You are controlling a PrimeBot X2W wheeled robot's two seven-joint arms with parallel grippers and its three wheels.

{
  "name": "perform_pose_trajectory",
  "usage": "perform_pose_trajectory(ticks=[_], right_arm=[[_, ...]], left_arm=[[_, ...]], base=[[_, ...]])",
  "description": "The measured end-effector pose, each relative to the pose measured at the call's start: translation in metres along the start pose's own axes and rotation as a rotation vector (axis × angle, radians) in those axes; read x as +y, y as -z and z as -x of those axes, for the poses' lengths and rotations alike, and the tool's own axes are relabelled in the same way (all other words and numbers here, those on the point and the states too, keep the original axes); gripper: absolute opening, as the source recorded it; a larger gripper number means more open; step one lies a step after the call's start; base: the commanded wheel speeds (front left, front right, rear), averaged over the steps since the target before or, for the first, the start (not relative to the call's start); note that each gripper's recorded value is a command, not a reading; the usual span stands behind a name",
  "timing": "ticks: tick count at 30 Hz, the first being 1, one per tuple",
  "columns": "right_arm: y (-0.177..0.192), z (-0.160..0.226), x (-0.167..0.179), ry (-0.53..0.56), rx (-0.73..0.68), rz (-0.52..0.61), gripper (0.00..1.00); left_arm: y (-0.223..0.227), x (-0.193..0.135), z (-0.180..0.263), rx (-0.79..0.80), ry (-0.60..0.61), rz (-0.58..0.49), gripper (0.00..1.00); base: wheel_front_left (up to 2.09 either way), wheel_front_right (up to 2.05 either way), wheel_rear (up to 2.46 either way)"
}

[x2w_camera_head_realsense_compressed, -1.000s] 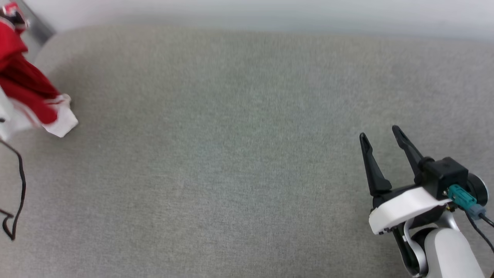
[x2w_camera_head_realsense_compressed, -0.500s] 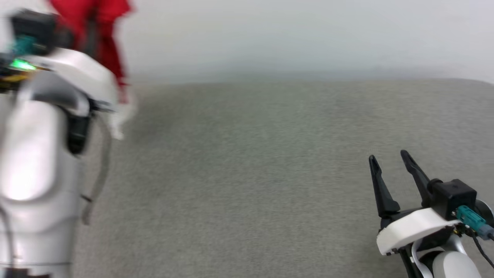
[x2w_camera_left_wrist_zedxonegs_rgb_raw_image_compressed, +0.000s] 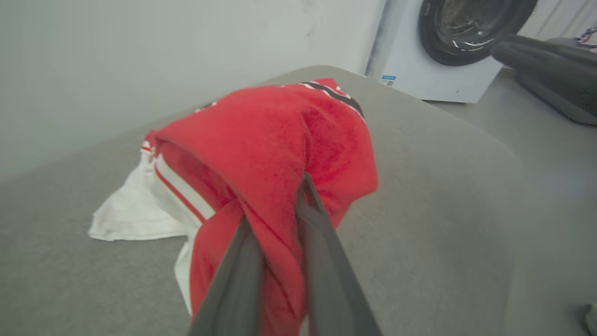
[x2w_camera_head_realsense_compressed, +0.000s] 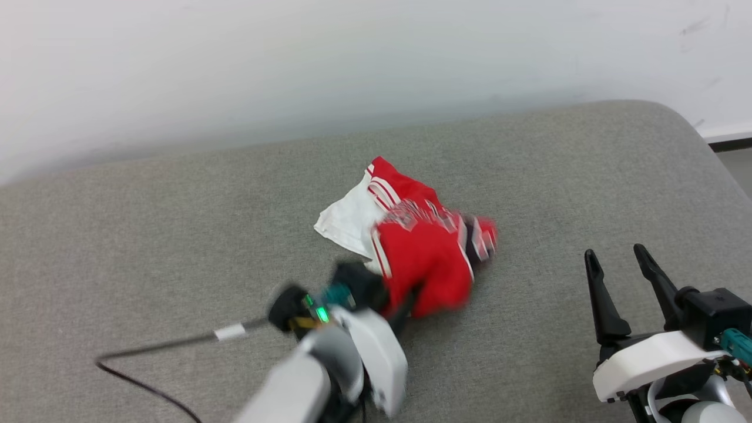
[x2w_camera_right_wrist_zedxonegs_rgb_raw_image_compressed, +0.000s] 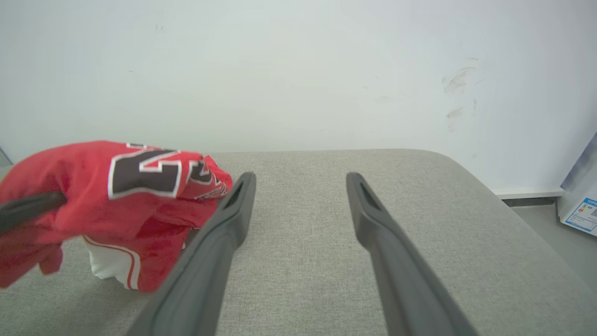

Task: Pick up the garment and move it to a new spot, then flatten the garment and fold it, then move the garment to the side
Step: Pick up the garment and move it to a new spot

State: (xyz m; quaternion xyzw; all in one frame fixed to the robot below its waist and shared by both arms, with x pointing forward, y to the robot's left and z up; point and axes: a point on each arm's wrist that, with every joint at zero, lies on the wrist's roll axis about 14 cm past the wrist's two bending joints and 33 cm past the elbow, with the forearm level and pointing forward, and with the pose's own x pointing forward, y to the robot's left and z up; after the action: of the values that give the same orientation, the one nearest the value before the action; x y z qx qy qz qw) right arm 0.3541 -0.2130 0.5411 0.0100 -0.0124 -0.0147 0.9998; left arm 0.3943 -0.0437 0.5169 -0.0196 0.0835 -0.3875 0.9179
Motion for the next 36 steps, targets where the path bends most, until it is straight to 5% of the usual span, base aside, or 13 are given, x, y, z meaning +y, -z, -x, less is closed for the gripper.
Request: perform_pose_trajectory(ticks=[5, 6, 7, 9, 16, 25, 29, 36], right_arm=[[0.002, -0.004, 0.001, -0.005, 0.005, 0.001, 1.0], [0.002, -0.006, 0.003, -0.012, 0.006, 0.0, 1.0], [0.002, -0.007, 0.006, -0.02, 0.008, 0.0, 1.0], [0.001, -0.01, 0.011, -0.035, 0.004, -0.002, 1.0], [-0.004, -0.012, 0.027, -0.084, -0.008, -0.005, 1.0], [-0.014, -0.007, 0.038, -0.117, -0.036, -0.005, 1.0], [-0.014, -0.005, 0.04, -0.124, -0.034, -0.007, 1.0], [-0.012, 0.003, 0.04, -0.123, -0.033, -0.019, 1.0]], left_arm=[[0.078, -0.041, 0.028, 0.204, 0.081, 0.074, 0.0], [0.088, -0.044, 0.034, 0.23, 0.082, 0.083, 0.1], [0.093, -0.045, 0.037, 0.24, 0.077, 0.094, 0.34], [0.095, -0.053, 0.04, 0.234, 0.081, 0.117, 1.0], [0.018, -0.032, 0.036, -0.097, -0.04, 0.071, 1.0], [-0.055, 0.063, 0.09, -0.374, -0.429, -0.011, 1.0], [-0.055, 0.105, 0.131, -0.402, -0.604, -0.024, 1.0], [-0.029, 0.125, 0.165, -0.346, -0.698, -0.007, 1.0]], base=[[0.0, 0.0, 0.0], [0.0, 0.0, 0.0], [0.0, 0.0, 0.0], [0.0, 0.0, 0.0], [0.0, 0.0, 0.0], [0.0, 0.0, 0.0], [0.0, 0.0, 0.0], [0.0, 0.0, 0.0]])
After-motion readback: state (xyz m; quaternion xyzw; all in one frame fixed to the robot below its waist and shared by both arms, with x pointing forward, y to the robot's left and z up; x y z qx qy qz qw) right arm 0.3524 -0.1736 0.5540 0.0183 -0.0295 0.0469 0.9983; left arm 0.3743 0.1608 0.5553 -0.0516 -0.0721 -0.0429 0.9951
